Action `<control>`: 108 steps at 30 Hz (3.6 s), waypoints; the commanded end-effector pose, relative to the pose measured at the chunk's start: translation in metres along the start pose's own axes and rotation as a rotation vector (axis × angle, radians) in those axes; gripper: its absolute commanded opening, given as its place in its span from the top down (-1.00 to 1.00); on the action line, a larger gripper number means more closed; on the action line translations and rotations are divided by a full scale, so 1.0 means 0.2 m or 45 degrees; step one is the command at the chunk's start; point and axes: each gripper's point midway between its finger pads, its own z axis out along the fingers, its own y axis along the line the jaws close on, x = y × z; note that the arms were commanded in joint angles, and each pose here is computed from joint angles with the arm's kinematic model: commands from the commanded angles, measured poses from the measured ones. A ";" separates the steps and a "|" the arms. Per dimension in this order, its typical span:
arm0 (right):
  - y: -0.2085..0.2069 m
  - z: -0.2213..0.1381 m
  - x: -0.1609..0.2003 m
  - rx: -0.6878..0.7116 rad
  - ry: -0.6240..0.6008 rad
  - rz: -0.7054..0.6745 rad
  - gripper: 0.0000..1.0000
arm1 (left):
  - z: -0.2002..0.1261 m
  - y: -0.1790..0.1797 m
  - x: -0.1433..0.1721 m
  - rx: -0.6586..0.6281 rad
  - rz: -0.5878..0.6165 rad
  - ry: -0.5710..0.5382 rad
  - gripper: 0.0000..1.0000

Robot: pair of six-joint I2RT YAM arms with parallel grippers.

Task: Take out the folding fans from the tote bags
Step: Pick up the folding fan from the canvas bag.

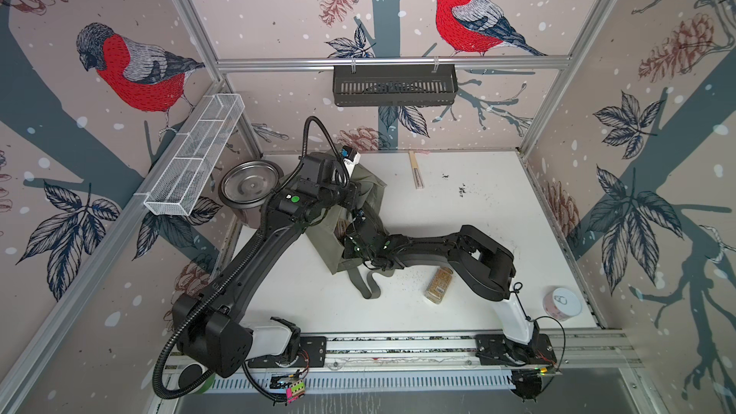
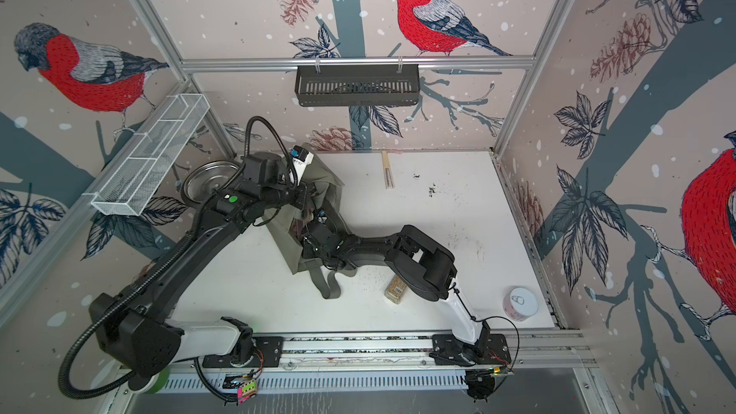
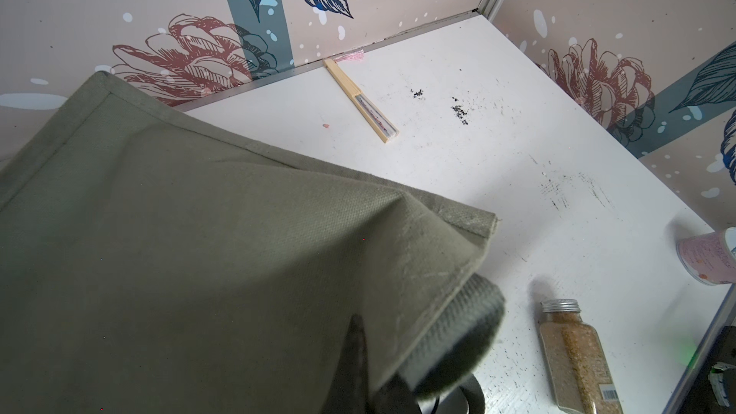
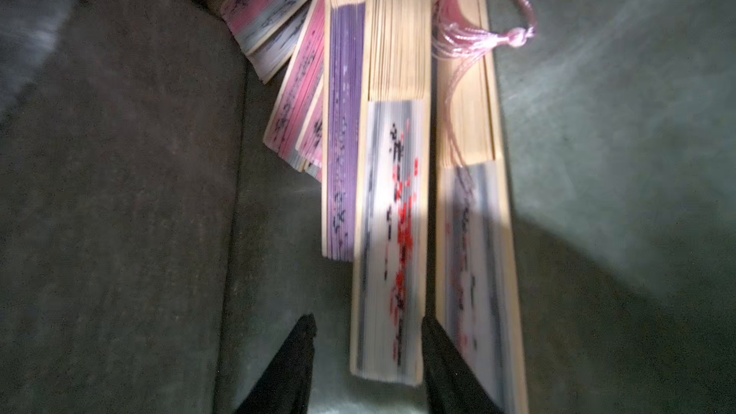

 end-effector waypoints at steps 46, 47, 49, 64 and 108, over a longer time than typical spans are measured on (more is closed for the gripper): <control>0.06 -0.12 0.09 0.004 0.080 -0.048 0.49 | 0.03 0.02 0.01 -0.059 0.030 0.005 1.00; 0.05 -0.14 0.10 0.006 0.082 -0.051 0.49 | 0.03 0.02 0.01 -0.060 0.031 0.006 1.00; 0.04 -0.18 0.11 0.009 0.085 -0.055 0.50 | 0.03 0.02 0.01 -0.061 0.032 0.005 1.00; -0.24 -0.29 0.18 0.282 0.106 -0.240 0.50 | 0.05 0.02 0.02 -0.069 0.037 0.023 1.00; -0.06 -0.43 0.09 0.176 0.098 -0.323 0.47 | 0.04 0.00 0.02 -0.075 0.049 0.020 1.00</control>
